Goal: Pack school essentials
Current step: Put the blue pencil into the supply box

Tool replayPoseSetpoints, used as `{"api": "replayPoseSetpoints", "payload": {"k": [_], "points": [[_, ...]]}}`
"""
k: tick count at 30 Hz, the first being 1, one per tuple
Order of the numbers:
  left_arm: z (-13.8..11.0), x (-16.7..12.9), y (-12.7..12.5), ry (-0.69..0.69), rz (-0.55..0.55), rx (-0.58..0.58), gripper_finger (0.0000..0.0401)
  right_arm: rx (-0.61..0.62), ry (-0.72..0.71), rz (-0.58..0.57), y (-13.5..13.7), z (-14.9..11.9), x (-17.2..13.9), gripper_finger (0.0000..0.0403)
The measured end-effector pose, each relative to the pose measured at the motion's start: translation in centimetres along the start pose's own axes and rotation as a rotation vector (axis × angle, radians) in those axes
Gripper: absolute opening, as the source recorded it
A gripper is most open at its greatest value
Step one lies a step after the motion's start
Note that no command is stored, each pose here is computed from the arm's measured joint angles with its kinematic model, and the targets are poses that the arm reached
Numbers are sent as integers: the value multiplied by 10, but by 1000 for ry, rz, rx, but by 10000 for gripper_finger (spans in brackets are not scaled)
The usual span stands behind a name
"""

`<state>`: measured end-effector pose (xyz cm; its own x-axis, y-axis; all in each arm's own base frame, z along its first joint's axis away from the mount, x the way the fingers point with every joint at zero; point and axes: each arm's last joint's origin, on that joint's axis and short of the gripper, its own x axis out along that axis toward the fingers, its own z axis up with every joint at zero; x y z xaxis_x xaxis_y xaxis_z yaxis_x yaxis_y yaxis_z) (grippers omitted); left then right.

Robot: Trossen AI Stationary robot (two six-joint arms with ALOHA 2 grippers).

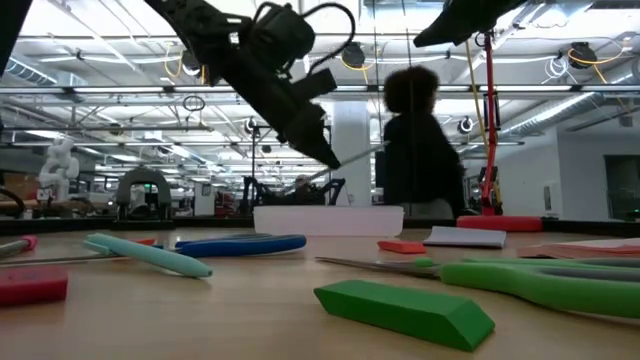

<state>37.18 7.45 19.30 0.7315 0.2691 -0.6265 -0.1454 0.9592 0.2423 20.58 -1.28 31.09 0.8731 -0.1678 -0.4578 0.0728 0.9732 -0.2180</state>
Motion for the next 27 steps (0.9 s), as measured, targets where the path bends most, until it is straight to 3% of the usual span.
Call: {"api": "replayPoseSetpoints", "payload": {"k": [7,18,27], "points": [[-15,18,2,63,1,35,24,-13,-2,-1,0,0,0,0],[-20,18,1,108,-13,115,24,-14,-7,-2,0,1,0,0],[-25,17,-1,156,-57,113,24,-14,-7,-2,0,1,0,0]]}}
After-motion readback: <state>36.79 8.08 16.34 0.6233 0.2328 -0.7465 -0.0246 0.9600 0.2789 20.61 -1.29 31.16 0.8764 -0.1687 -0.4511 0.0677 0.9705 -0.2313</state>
